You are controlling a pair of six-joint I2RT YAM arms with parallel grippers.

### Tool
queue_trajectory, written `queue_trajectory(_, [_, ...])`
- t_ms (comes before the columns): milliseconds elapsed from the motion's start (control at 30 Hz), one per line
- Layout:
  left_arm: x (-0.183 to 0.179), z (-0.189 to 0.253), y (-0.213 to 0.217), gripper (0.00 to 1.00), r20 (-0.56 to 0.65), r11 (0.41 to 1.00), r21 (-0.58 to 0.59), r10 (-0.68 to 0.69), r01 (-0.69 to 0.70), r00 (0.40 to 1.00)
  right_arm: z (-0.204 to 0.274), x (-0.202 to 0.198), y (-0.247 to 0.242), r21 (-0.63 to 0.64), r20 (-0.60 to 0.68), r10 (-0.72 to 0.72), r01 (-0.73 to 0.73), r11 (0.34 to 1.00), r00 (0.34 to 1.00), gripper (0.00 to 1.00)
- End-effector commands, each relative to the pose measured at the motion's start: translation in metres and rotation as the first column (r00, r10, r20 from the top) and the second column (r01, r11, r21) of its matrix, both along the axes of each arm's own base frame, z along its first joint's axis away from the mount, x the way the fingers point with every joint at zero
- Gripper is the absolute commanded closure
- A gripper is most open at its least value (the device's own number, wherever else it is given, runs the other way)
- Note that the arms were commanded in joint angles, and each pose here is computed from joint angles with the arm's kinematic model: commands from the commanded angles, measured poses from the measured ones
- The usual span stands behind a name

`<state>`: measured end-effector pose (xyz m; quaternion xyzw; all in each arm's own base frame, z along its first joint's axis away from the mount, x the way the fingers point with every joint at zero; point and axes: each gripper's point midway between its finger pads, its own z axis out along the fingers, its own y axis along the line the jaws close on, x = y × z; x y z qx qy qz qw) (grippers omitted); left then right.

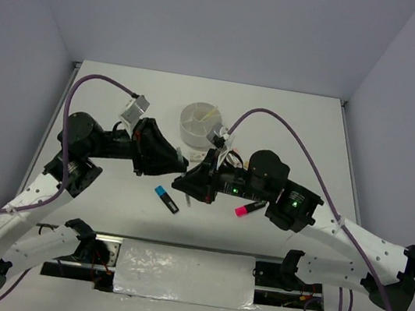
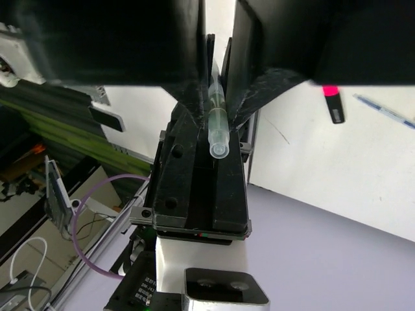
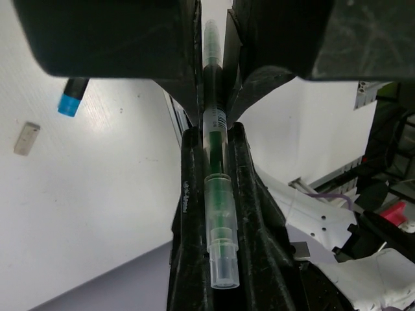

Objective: Sort the stationery into containers
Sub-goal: Close the pen cap on the pen.

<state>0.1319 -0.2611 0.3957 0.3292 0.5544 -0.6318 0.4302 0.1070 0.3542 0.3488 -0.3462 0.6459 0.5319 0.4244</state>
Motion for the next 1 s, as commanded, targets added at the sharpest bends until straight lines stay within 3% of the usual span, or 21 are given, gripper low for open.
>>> queue_trajectory(0, [-0.002, 0.010, 0.000, 0.60, 0.087, 1.000, -0.026, 0.003, -0.001, 0.996, 0.018, 0.003, 0.003, 0.069, 0.026, -0.014, 0.012, 0.998, 1.000, 1.00])
queue_trajectory(33, [0.004, 0.008, 0.000, 0.33, 0.076, 0.999, -0.024, 0.040, -0.039, 0.996, 0.016, 0.005, 0.003, 0.071, 0.022, -0.023, 0.021, 0.997, 0.999, 1.00])
queue_trajectory(133, [0.015, 0.015, 0.003, 0.02, 0.075, 0.992, -0.023, 0.124, -0.122, 0.990, 0.015, 0.010, -0.002, 0.074, 0.023, -0.063, 0.061, 0.995, 0.998, 1.00])
queue_trajectory(400, [0.042, 0.031, 0.017, 0.01, 0.076, 0.943, -0.010, 0.333, -0.333, 0.940, 0.003, 0.018, -0.004, 0.037, 0.011, -0.111, 0.111, 0.993, 0.994, 1.00])
queue_trajectory(633, [0.042, 0.034, 0.014, 0.34, 0.067, 0.948, -0.022, 0.317, -0.317, 0.946, 0.001, 0.020, -0.004, 0.026, 0.015, -0.120, 0.119, 0.992, 0.993, 1.00])
queue_trajectory(867, [0.039, 0.028, 0.011, 0.51, 0.061, 0.959, -0.033, 0.284, -0.282, 0.957, 0.003, 0.024, 0.000, 0.013, 0.019, -0.130, 0.130, 0.991, 0.991, 1.00])
queue_trajectory(967, [0.038, 0.028, 0.009, 0.76, 0.059, 0.963, -0.028, 0.269, -0.267, 0.961, 0.005, 0.028, 0.004, 0.003, 0.027, -0.132, 0.132, 0.991, 0.991, 1.00])
